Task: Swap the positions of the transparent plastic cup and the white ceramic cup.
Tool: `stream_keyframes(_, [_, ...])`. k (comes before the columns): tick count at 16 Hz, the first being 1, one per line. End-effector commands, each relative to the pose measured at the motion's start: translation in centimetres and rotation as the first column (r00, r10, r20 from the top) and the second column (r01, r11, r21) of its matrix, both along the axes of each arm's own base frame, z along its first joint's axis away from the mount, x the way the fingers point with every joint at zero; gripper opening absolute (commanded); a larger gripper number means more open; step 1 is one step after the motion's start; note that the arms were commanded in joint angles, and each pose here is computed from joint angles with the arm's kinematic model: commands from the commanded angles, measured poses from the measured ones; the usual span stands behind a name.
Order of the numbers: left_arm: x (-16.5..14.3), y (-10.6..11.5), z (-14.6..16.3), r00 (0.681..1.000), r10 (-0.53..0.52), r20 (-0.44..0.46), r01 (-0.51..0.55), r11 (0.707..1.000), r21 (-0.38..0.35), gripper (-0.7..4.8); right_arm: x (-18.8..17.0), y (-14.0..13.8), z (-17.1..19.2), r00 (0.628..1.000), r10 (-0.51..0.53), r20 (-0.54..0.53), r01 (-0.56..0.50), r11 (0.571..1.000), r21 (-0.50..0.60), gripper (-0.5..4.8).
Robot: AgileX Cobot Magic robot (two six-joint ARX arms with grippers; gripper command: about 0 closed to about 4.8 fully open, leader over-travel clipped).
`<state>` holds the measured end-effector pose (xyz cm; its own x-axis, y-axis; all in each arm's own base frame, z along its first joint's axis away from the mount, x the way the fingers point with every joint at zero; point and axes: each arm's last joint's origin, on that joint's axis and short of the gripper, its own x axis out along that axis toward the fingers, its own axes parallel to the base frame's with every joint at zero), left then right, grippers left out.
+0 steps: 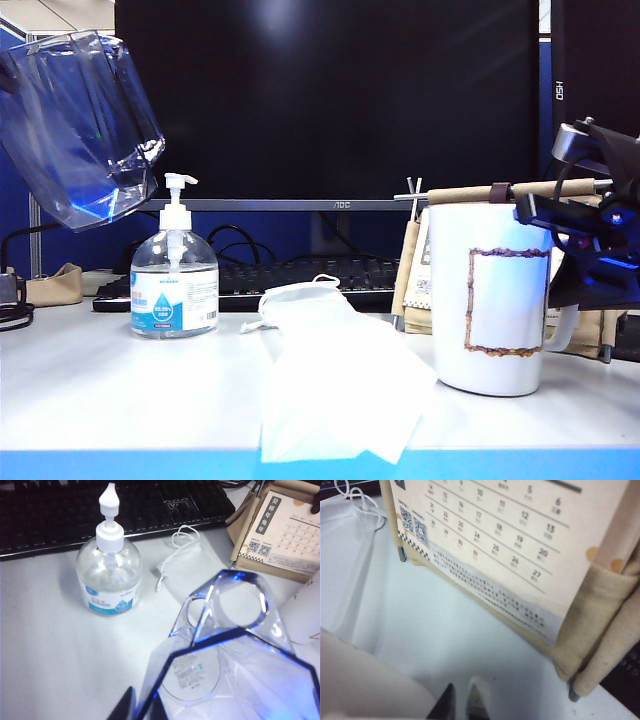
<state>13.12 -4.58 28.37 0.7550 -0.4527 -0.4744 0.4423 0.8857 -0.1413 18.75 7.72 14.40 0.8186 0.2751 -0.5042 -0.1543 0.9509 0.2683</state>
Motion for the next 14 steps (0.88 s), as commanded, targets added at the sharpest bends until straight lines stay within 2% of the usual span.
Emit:
stream_keyframes(1, [0.0,0.0,0.3,1.0,-0.006,0.022,0.007,1.0,-0.006,-0.05,0.6,0.5,1.3,0.998,0.043,0.045,-0.045,0.998,0.049,-0.06])
stream_keyframes(6, [0.2,-0.2,0.7,0.997,-0.042,0.064,0.045,0.998,-0.041,-0.05,2.2,1.2,5.5,0.995,0.076,0.066,-0.079,0.996,0.039,-0.06])
stream_keyframes(10, [0.9,-0.7,0.5,0.994,-0.102,0.039,0.105,0.992,-0.071,-0.05,2.0,1.2,10.9,0.975,0.112,0.192,-0.128,0.989,0.071,-0.06])
stream_keyframes(12, [1.9,-2.1,0.1,0.984,-0.174,0.028,0.175,0.98,-0.094,-0.05,0.9,0.8,13.7,0.961,0.111,0.254,-0.135,0.988,0.078,-0.06])
stream_keyframes(14, [2.7,-5.1,0.0,0.969,-0.238,0.071,0.244,0.966,-0.086,-0.05,-0.6,0.1,16.2,0.951,0.109,0.289,-0.123,0.992,0.031,-0.06])
